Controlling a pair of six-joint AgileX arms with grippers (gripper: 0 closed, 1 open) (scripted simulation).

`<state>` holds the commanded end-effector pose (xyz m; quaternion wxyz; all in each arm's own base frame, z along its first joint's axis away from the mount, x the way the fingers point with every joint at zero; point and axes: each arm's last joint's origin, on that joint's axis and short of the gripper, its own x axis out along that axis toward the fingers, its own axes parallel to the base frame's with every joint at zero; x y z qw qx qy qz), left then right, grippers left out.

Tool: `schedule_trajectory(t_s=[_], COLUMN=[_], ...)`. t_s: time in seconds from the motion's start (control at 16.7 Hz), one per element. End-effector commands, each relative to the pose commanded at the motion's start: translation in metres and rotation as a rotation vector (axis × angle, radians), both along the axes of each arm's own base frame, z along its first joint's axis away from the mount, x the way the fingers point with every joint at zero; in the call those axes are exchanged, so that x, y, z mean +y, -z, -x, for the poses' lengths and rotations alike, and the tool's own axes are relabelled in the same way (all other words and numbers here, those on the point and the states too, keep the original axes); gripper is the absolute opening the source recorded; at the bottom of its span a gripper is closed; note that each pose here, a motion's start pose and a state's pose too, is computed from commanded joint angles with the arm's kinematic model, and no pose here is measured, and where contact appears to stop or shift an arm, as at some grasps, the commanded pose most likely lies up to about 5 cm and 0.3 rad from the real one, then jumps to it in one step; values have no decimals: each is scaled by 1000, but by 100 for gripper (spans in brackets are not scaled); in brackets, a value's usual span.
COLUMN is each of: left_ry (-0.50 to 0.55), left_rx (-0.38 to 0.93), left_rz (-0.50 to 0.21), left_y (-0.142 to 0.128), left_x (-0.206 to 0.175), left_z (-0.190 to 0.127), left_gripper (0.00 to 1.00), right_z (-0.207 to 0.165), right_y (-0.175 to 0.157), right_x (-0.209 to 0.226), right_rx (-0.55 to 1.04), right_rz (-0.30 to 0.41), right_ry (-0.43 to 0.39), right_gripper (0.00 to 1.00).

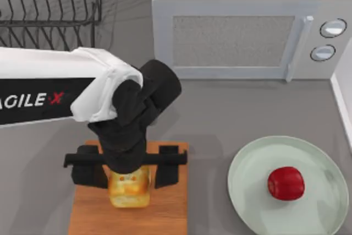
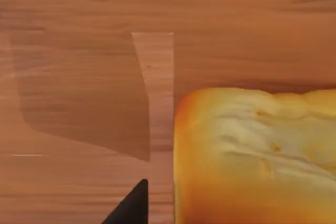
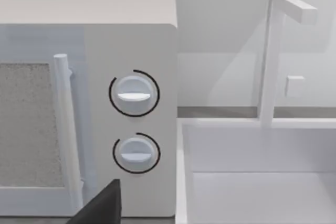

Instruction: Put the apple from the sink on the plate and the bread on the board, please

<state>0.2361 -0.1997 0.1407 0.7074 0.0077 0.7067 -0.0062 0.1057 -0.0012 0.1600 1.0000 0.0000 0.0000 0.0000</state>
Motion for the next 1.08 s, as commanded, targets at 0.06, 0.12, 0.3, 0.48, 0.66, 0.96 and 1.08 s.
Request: schedule_trajectory(t_s=[0.06, 0.12, 0.3, 0.48, 0.66, 0.96, 1.08], left_ry=[0, 0, 0, -1, -3, -9, -10], left_rx=[0, 0, 0, -1, -25, -203, -324], left_rz=[0, 0, 0, 1, 19, 132, 189], left_y=[0, 0, 0, 0, -5, -34, -48], left_x=[0, 0, 0, 0, 5, 46, 71], left_z=[0, 0, 0, 0, -1, 7, 18], left_gripper=[100, 100, 100, 100, 100, 100, 100], right_z=[0, 0, 0, 0, 0, 0, 0], right_y=[0, 0, 0, 0, 0, 0, 0], right_x=[0, 0, 0, 0, 0, 0, 0], right_rx=[0, 0, 0, 0, 0, 0, 0], right_rz=[0, 0, 0, 0, 0, 0, 0], right_ry=[0, 0, 0, 0, 0, 0, 0], right_gripper=[100, 100, 100, 100, 100, 100, 100])
